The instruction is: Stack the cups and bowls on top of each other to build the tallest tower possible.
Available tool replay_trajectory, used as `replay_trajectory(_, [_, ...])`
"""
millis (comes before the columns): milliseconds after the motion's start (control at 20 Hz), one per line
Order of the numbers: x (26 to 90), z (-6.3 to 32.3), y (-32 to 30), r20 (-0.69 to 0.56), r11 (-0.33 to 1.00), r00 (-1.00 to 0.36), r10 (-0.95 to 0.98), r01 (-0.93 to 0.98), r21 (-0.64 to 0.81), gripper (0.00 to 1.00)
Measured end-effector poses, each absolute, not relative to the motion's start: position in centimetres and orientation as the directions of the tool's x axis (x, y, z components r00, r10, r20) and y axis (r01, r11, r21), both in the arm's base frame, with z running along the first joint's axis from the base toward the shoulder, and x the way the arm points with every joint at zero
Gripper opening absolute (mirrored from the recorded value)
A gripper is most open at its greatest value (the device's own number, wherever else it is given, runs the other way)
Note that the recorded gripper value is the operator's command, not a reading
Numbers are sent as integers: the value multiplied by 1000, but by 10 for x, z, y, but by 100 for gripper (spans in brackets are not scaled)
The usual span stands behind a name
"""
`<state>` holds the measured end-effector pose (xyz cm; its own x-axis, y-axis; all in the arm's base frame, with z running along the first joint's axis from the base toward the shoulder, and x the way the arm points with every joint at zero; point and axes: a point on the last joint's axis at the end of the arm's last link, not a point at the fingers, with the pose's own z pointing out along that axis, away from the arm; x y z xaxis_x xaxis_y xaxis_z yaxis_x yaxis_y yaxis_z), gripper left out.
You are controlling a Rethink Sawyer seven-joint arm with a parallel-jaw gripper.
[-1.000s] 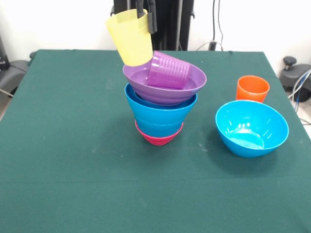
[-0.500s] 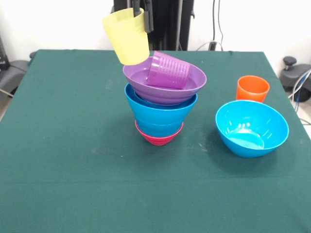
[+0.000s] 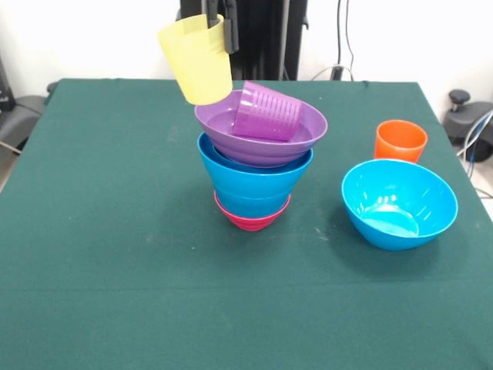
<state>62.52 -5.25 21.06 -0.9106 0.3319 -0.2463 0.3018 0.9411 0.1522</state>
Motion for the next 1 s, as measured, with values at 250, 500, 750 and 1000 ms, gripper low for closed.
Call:
replay_trajectory(250, [625, 210, -53, -255, 941, -907, 335, 306, 148, 0])
replay_trajectory(500, [623, 208, -59, -253, 938, -904, 343, 316, 143, 0])
replay_trajectory(750, [620, 205, -58, -248, 937, -905, 346, 321, 136, 0])
replay_trajectory(1000, [618, 196, -42, -239, 944, -914, 328, 305, 130, 0])
